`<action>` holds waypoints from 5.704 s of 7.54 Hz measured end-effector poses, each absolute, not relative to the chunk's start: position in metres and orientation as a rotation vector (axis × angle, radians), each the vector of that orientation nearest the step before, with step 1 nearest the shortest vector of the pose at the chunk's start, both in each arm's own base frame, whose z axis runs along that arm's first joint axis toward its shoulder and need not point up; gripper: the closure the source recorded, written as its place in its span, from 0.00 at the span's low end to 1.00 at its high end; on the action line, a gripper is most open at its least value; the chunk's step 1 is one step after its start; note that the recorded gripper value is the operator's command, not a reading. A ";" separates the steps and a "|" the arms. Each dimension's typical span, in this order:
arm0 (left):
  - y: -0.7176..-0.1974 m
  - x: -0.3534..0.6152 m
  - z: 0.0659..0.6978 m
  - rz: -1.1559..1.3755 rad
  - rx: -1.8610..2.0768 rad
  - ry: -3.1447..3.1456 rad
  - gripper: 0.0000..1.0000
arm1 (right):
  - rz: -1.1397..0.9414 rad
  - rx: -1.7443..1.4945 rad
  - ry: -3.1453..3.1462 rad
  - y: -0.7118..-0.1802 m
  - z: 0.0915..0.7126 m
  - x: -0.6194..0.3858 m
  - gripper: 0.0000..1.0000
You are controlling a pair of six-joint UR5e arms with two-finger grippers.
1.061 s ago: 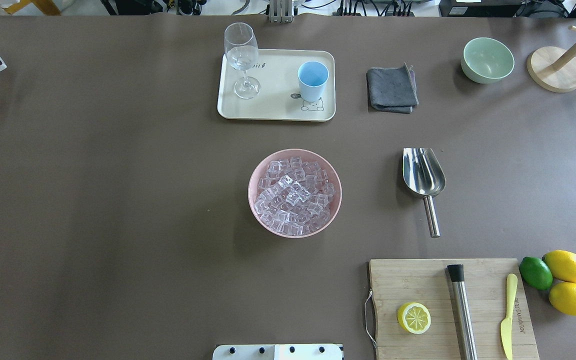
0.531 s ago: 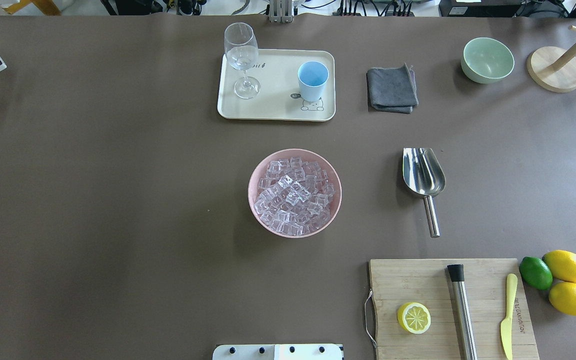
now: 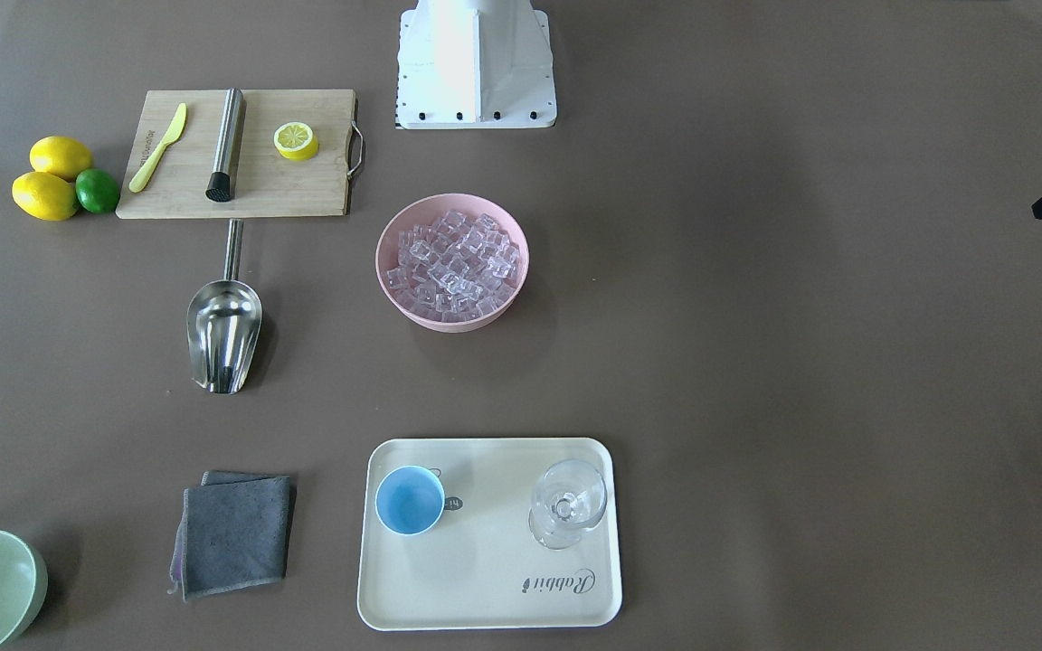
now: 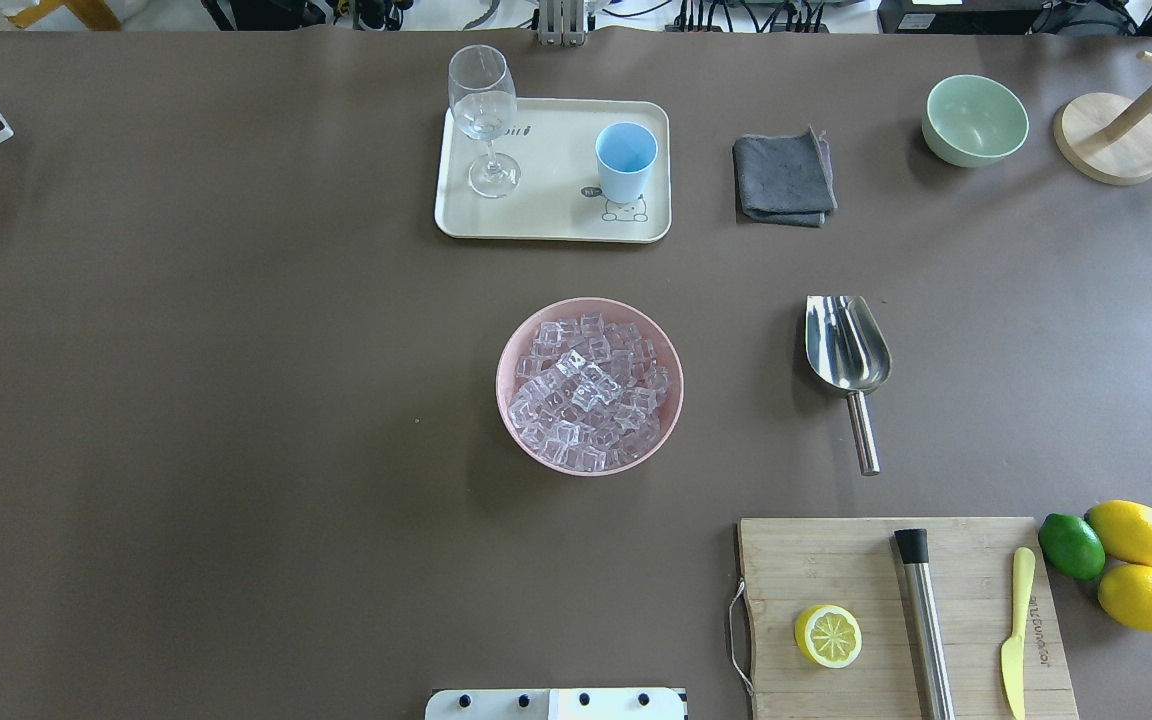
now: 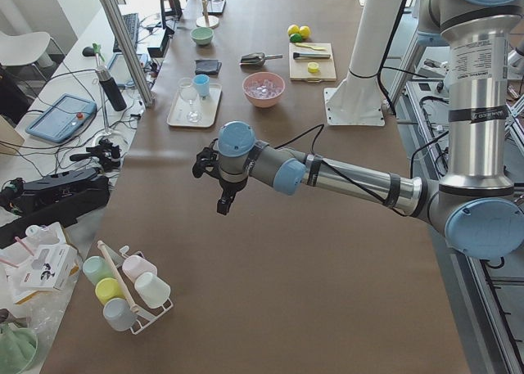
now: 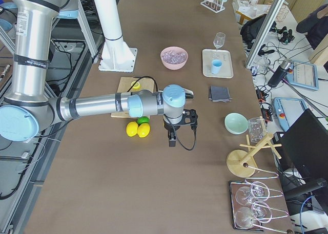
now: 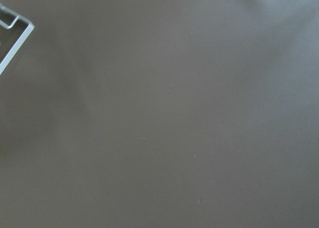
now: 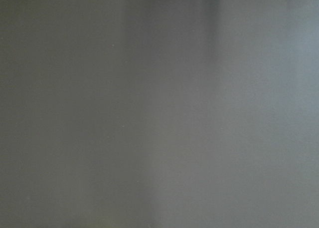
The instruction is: Put ice in cup with scoop
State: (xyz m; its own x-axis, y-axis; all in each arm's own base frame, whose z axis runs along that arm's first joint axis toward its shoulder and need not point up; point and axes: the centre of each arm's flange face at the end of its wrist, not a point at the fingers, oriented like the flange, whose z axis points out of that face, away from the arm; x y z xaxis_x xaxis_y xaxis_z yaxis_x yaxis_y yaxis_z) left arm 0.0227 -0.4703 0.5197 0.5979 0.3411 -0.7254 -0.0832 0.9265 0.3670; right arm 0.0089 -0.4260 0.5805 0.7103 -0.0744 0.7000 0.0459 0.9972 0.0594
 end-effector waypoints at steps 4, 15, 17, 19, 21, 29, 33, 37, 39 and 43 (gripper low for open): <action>-0.476 0.076 0.516 0.472 0.513 0.979 0.02 | -0.038 -0.037 -0.835 -0.461 0.469 -0.144 0.01; -0.465 0.324 0.381 1.013 0.909 1.155 0.02 | -0.087 -0.168 -0.738 -0.404 0.417 -0.377 0.02; -0.446 0.372 0.361 1.046 0.954 1.151 0.02 | -0.091 -0.176 -0.727 -0.400 0.421 -0.385 0.07; -0.421 0.420 0.338 1.076 1.038 1.131 0.02 | -0.085 -0.180 -0.725 -0.399 0.421 -0.388 0.15; -0.408 0.442 0.330 1.100 1.066 1.127 0.02 | -0.080 -0.176 -0.732 -0.400 0.420 -0.389 0.15; -0.386 0.498 0.312 1.122 1.096 1.153 0.02 | -0.036 -0.169 -0.783 -0.402 0.427 -0.394 0.22; -0.391 0.499 0.312 1.089 1.130 1.123 0.02 | -0.018 -0.179 -0.781 -0.402 0.426 -0.394 0.76; -0.381 0.503 0.307 1.073 1.195 1.136 0.02 | 0.009 -0.186 -0.784 -0.400 0.422 -0.392 1.00; -0.373 0.508 0.308 1.081 1.195 1.147 0.02 | 0.012 -0.188 -0.787 -0.398 0.419 -0.390 1.00; -0.376 0.504 0.311 1.039 1.236 1.119 0.02 | -0.084 -0.106 -0.782 -0.388 0.373 -0.346 1.00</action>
